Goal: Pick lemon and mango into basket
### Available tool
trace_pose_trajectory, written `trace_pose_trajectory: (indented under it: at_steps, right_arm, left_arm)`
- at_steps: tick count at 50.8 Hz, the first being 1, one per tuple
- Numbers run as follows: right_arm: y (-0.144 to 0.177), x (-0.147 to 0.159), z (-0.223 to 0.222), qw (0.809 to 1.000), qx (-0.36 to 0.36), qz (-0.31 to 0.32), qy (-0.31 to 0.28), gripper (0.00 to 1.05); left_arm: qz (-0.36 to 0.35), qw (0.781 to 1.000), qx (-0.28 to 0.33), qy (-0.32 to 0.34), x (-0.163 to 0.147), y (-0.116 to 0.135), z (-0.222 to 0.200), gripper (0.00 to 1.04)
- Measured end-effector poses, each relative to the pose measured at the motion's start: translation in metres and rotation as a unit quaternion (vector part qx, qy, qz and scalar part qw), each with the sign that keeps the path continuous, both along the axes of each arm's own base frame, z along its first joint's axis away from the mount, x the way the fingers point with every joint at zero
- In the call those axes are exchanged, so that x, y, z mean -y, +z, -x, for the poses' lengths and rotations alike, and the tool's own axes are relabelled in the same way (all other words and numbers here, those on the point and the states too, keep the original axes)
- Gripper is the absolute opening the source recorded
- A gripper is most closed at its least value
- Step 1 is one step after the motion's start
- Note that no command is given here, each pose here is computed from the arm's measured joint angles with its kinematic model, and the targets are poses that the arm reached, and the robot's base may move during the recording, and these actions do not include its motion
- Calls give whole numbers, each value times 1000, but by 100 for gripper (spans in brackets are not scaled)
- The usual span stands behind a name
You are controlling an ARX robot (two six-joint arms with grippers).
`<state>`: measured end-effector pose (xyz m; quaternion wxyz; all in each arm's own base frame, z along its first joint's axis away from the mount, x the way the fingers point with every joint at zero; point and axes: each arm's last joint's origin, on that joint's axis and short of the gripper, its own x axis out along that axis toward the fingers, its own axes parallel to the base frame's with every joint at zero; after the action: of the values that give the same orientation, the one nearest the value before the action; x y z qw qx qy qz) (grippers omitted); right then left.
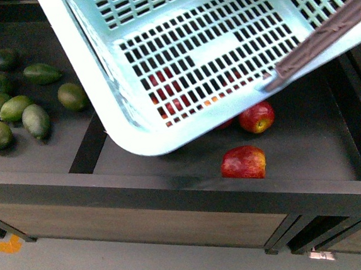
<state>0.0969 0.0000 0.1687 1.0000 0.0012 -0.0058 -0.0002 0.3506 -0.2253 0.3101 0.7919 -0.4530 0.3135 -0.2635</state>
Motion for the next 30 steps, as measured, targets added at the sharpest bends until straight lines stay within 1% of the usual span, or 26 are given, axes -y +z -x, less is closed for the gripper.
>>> trace_pose_trajectory:
  at_steps: [7,20,21,24,25,28,30]
  right_arm:
    - [0,0,0,1000,0,0,0,96]
    - [0,0,0,1000,0,0,0,96]
    - [0,0,0,1000,-4,-5,7,96]
    - [-3,2,-1,996,-45,-60,42,96]
    - [-5,4,-3,993,-60,-91,51,96]
    - [-4,13,-8,985,-68,-152,45,96]
    - [2,20,-12,983,-57,-171,36,96]
  left_arm:
    - [8,1000,-15,-13,5,-1,4,7]
    - [5,1000,-13,4,1,-1,1,7]
    - [5,1000,-13,5,1,-1,1,7]
    - [5,1000,-12,4,1,-1,1,7]
    - [5,1000,-12,4,1,-1,1,7]
    - [5,1000,-13,0,2,-1,2,7]
    - [6,1000,-13,-3,2,-1,2,7]
